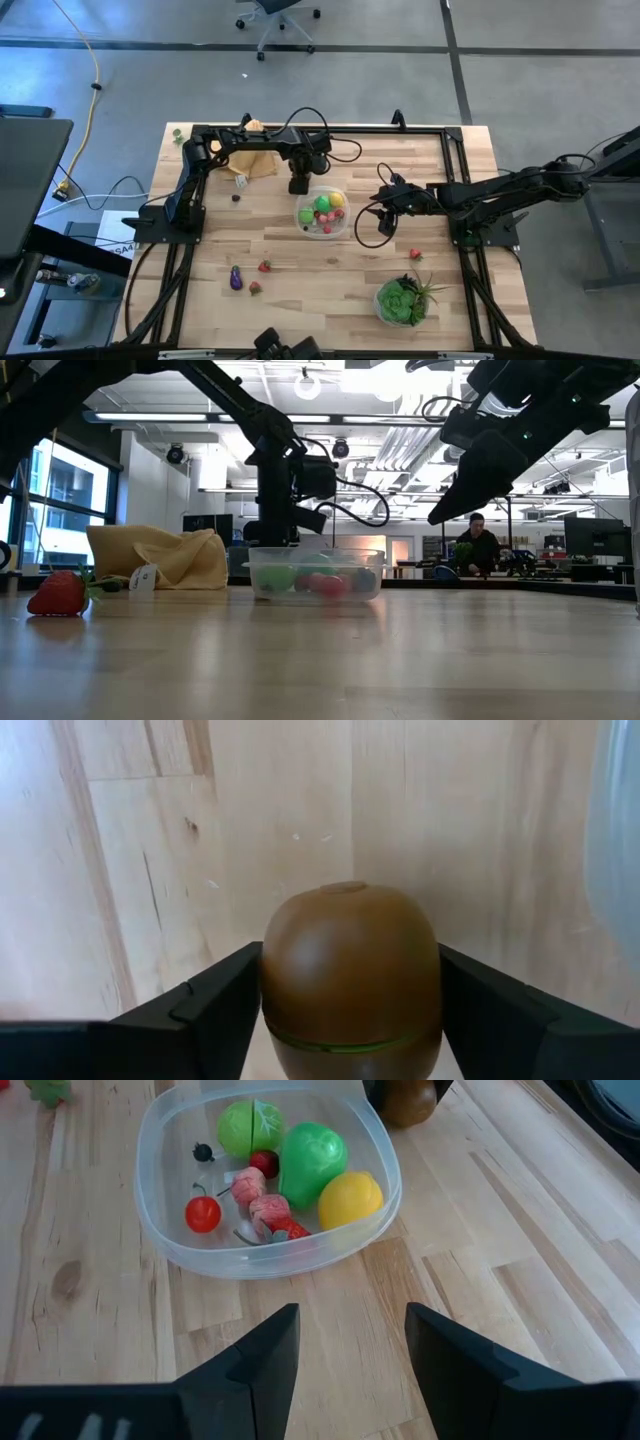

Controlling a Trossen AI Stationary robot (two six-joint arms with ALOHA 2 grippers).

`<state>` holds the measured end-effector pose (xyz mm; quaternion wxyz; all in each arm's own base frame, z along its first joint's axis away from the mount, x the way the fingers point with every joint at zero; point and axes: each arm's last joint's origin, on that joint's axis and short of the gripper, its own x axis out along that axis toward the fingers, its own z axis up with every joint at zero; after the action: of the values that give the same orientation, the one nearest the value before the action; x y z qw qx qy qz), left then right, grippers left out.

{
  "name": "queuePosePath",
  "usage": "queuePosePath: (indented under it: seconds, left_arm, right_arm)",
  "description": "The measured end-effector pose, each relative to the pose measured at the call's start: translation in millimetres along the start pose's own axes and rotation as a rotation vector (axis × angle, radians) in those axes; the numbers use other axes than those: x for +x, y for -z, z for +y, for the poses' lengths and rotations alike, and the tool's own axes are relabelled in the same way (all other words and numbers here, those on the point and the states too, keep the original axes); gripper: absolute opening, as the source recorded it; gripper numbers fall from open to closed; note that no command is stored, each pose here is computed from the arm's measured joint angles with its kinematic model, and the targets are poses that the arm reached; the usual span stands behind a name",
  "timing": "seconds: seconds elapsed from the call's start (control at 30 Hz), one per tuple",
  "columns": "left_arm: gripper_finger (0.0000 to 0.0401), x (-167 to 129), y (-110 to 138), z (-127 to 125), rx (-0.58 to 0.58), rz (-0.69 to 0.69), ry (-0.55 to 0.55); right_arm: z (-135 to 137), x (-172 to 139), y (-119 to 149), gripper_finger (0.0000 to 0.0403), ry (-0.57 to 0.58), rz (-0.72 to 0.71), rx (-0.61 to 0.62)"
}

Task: Pick and placing Produce into tupperware
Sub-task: Put the kiwi into the transparent bin

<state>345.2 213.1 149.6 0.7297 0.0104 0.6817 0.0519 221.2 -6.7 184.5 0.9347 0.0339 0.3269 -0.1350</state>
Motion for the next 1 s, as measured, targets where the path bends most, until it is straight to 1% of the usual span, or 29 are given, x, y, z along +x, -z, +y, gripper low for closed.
queuePosePath:
  seconds: [0.13,0.23,0.47,0.7,0.9,1.0]
  left_arm:
    - [0.0244,0.0,-0.7,0.4,-0.004,-0.008,-0.004]
    - [0.0238,0.0,-0.7,0.4,-0.004,-0.008,-0.004]
    - [0.0252,0.0,-0.3,0.5,-0.003,0.001,-0.012]
    - [0.0237,0.0,-0.2,0.6,-0.009,0.003,-0.015]
    - [0.0246,0.0,0.3,0.7,-0.01,0.01,-0.02]
    - [0.0241,0.0,0.3,0.7,-0.018,0.01,-0.02]
  right_arm:
    - [0.0,0.0,0.0,0.0176,0.0,0.0,0.0]
    - [-0.1,0.0,0.0,0.0176,0.0,0.0,0.0]
    - [-0.1,-0.1,0.0,0.0176,0.0,0.0,0.0]
    - [-0.1,0.0,0.0,0.0176,0.0,0.0,0.0]
    - [-0.1,0.0,0.0,0.0176,0.0,0.0,0.0]
    - [0.0,0.0,0.0,0.0176,0.0,0.0,0.0]
